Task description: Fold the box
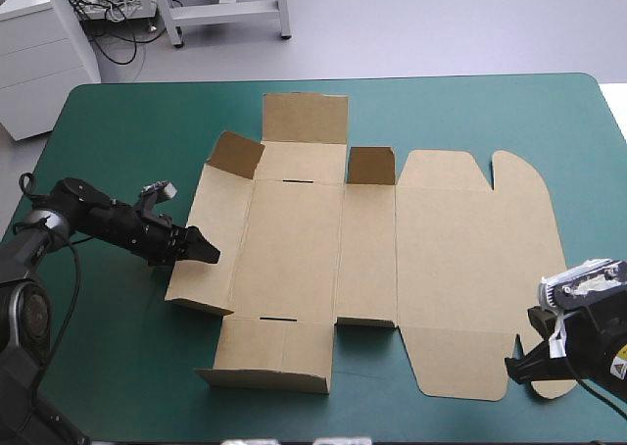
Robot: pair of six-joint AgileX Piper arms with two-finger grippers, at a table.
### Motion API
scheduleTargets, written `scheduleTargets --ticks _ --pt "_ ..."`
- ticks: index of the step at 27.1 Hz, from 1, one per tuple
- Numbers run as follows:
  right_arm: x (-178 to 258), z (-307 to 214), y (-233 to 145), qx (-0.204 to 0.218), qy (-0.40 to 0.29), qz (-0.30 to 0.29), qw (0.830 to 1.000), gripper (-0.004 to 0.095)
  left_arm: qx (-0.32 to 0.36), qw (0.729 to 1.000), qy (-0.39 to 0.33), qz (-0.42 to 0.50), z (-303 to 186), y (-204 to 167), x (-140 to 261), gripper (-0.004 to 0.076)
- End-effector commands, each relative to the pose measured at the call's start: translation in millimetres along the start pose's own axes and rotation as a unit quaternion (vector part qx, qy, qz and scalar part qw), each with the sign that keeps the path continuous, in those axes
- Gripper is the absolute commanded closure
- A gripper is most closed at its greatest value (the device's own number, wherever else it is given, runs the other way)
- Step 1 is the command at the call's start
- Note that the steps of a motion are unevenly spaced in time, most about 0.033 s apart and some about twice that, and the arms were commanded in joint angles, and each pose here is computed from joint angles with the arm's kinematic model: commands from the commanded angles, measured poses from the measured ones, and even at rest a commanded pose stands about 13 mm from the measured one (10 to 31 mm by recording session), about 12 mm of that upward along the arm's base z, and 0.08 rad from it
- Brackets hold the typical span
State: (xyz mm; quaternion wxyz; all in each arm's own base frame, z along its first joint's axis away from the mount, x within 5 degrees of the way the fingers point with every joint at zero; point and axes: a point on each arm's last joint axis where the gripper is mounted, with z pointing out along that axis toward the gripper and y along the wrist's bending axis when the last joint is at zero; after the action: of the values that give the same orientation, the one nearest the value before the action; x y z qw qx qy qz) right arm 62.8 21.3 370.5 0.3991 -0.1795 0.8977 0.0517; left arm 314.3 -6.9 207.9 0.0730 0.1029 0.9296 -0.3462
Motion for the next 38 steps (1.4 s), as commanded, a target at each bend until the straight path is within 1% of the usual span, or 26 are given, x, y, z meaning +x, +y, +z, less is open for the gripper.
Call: scheduleTargets --ticks 1,4,6,7,10,14,15,22,24,27,31,34,36,37,38 --pt "-9.0 -4.7 -0.3 0.001 -0.036 0.0 0.999 0.0926 0.042 0.999 0.016 0.005 -8.5 -22.1 1.7 0.0195" --pt "-9.0 -4.7 -0.3 0.001 -0.036 0.0 0.999 0.0926 0.041 0.999 0.017 -0.002 -8.4 -21.9 1.9 0.0206" --pt "-9.0 -4.7 -0.5 0.002 -0.036 0.0 0.999 0.0926 0.04 0.999 0.017 -0.005 -8.4 -21.8 2.0 0.0245" --pt "-9.0 -4.7 -0.5 0.002 -0.036 0.0 0.999 0.0926 0.039 0.999 0.018 -0.006 -8.4 -21.6 2.1 0.0281" --pt "-9.0 -4.7 -0.5 0.002 -0.036 0.0 0.999 0.0926 0.031 0.999 0.026 -0.01 -8.4 -20.2 3.4 0.0449" --pt "-9.0 -4.7 -0.5 0.002 -0.036 0.0 0.999 0.0926 0.029 0.999 0.027 -0.015 -8.4 -19.9 3.7 0.0726" --pt "-9.0 -4.7 -0.5 0.002 -0.036 0.0 0.999 0.0926 0.029 0.999 0.027 -0.015 -8.4 -19.9 3.7 0.0753" --pt "-9.4 -4.7 -0.5 0.003 -0.038 0.0 0.999 0.0926 0.031 0.999 0.024 -0.012 -8.4 -20.2 3.2 0.0756" --pt "-9.4 -4.7 -0.5 0.003 -0.038 0.0 0.999 0.0926 0.032 0.999 0.023 0.015 -8.4 -20.3 3.1 0.0756" --pt "-9.4 -4.7 -0.5 0.003 -0.038 -0.001 0.999 0.0926 0.032 0.999 0.021 0.027 -9.6 -22.5 0.5 0.0756" --pt "-9.6 -4.8 -0.6 0.003 -0.039 -0.001 0.999 0.0926 0.017 0.997 0.029 0.064 -8.9 -35.7 -8.2 0.0756" --pt "-9.6 -4.8 -0.6 0.003 -0.039 0.0 0.999 0.0926 -0.025 0.995 0.037 0.092 -8.2 -50.1 -20.0 0.0756" --pt "-9.9 -4.8 -0.6 0.003 -0.041 0.0 0.999 0.0926 -0.104 0.981 0.047 0.16 -11.7 -80.8 -40.2 0.0756" --pt "-10.3 -4.8 -0.7 0.003 -0.043 0.0 0.999 0.0926 -0.124 0.975 0.042 0.18 -14.6 -90.8 -46.6 0.0756" --pt "-11.6 -4.9 -0.8 0.004 -0.05 0.0 0.999 0.0926 -0.16 0.962 0.022 0.22 -23.7 -112.3 -59.6 0.0756"
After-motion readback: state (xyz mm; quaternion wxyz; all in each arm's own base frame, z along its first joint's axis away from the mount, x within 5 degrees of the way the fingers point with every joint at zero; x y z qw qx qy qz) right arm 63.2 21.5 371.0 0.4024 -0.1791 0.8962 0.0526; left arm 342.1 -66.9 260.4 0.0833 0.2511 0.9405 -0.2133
